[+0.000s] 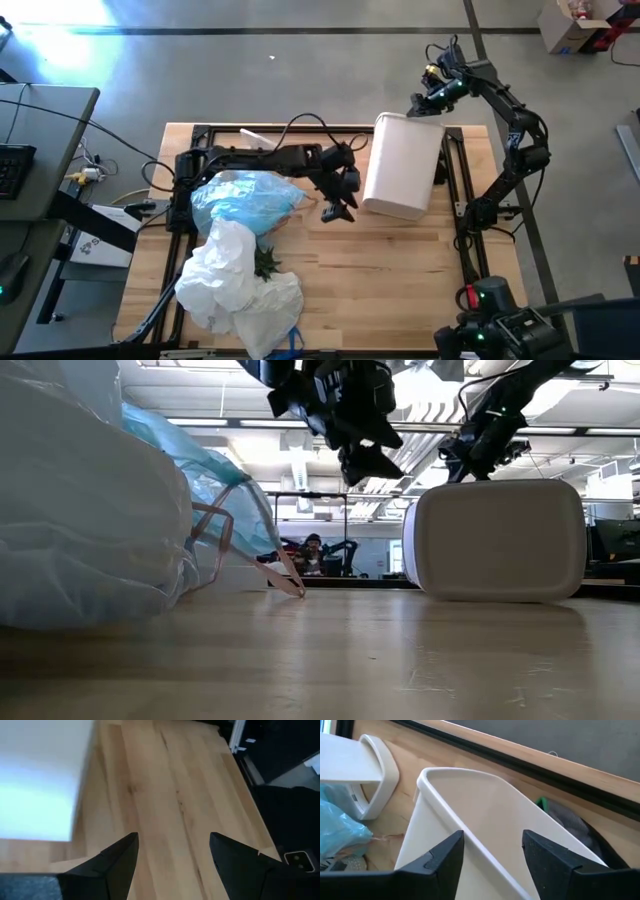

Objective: Place trash/remove bag and relplace
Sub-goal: Adjust the trash bin

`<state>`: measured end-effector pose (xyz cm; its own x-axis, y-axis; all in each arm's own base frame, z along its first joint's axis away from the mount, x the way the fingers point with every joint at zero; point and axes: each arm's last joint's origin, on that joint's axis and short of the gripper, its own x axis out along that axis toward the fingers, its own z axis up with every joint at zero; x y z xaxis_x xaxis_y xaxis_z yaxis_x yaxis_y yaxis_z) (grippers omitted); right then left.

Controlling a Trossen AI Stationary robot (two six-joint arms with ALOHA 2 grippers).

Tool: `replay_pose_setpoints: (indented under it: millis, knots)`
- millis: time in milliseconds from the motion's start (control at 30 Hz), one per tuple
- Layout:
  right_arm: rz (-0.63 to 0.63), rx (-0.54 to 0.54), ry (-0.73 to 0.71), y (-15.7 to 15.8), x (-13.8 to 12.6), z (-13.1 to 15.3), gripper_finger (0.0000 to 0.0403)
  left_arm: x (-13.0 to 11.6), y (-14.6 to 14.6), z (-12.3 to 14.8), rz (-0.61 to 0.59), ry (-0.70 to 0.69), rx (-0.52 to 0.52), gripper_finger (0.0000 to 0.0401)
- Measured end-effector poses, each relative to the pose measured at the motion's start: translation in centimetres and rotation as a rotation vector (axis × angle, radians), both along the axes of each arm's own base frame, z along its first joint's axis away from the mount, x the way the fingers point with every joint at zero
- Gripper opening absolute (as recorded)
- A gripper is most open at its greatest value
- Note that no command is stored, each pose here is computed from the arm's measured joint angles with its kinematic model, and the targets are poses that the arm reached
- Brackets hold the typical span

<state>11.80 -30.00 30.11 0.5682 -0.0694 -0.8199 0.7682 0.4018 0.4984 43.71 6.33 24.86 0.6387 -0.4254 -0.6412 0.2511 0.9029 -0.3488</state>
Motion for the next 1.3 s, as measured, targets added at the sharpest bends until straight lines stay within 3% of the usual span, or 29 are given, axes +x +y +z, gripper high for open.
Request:
replay_pose_setpoints:
  millis: [233,400,500,700,833,1300]
  knots:
    - [0.018,-0.001,0.007,0.1,-0.1,0.0,0.0183,0.8,-3.8,0.5,-0.165,-0.082,-0.081,0.0232]
    - [0.02,0.006,0.01,0.2,-0.1,0.0,0.0183,1.8,-5.1,-0.8,-0.232,-0.121,-0.096,0.0232]
    - [0.021,0.017,0.014,0.3,-0.1,-0.1,0.0183,2.7,-4.5,-2.2,-0.194,-0.12,-0.112,0.0232]
    - [0.034,0.038,0.026,0.6,-0.2,-0.1,0.0183,4.1,-1.6,-6.2,0.027,-0.04,-0.062,0.0232]
    - [0.036,0.045,0.033,0.7,-0.3,-0.2,0.0183,4.3,0.4,-7.6,0.111,-0.008,-0.079,0.0232]
    - [0.072,0.047,0.053,1.1,0.6,-0.4,0.0183,3.2,3.4,-8.0,0.241,0.073,-0.015,0.0232]
